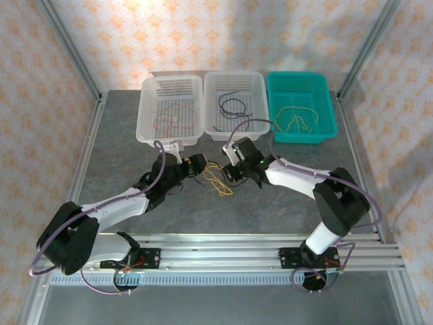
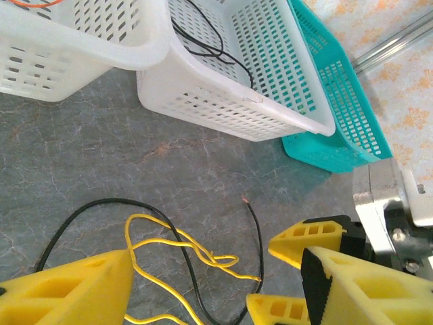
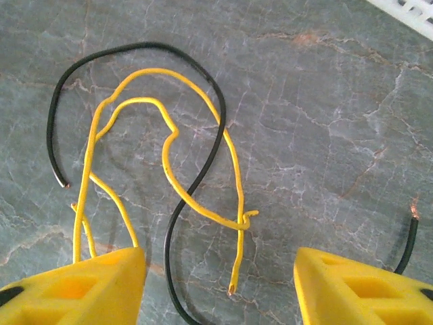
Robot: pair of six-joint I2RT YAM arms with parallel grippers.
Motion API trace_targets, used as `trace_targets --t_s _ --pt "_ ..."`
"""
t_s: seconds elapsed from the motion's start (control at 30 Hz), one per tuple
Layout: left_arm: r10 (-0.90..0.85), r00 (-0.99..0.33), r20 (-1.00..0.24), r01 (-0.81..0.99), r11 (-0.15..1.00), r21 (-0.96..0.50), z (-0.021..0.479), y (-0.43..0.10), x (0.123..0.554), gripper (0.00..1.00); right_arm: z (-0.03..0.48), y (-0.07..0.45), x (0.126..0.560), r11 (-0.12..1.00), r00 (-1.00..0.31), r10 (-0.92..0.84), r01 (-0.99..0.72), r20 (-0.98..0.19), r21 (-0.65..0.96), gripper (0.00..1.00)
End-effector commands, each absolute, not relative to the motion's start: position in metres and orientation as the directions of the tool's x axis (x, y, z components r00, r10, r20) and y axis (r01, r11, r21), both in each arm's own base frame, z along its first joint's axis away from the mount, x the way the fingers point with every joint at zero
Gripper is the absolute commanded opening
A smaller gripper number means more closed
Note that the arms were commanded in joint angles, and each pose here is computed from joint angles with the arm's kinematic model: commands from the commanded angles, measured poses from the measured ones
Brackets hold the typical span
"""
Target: Untangle the cables
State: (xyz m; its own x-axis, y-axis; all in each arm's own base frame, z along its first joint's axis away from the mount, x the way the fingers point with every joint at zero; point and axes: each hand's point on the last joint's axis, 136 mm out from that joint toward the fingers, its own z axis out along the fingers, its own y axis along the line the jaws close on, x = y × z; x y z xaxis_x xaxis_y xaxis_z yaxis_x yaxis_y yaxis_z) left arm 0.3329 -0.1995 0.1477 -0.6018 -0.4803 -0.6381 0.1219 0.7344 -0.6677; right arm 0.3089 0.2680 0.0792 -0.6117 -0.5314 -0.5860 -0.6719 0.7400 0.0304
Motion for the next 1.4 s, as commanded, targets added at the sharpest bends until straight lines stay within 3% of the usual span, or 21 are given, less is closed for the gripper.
trace_targets --t_s 0.0,0.43,0.93,1.37 --pt "-0.502 -0.585 -0.637 0.148 0.706 -0.692 0.157 -0.203 0.338 0.67 0.077 0.272 0.314 0.720 -0.580 -0.585 -0.694 -0.567 -0.032 0.60" --pt "-0.507 -0.587 -0.631 0.143 0.702 -0.697 0.158 -0.204 0.338 0.67 0.065 0.302 0.341 0.697 -0.555 -0.585 -0.717 -0.592 -0.017 0.56" --pt "-0.480 -0.606 -0.634 0.139 0.721 -0.679 0.155 -0.206 0.340 0.67 0.074 0.299 0.333 0.697 -0.553 -0.569 -0.717 -0.608 0.000 0.22" --pt "-0.466 -0.630 -0.622 0.149 0.713 -0.685 0.148 -0.216 0.345 0.67 0.114 0.264 0.331 0.787 -0.576 -0.464 -0.616 -0.673 -0.016 0.09"
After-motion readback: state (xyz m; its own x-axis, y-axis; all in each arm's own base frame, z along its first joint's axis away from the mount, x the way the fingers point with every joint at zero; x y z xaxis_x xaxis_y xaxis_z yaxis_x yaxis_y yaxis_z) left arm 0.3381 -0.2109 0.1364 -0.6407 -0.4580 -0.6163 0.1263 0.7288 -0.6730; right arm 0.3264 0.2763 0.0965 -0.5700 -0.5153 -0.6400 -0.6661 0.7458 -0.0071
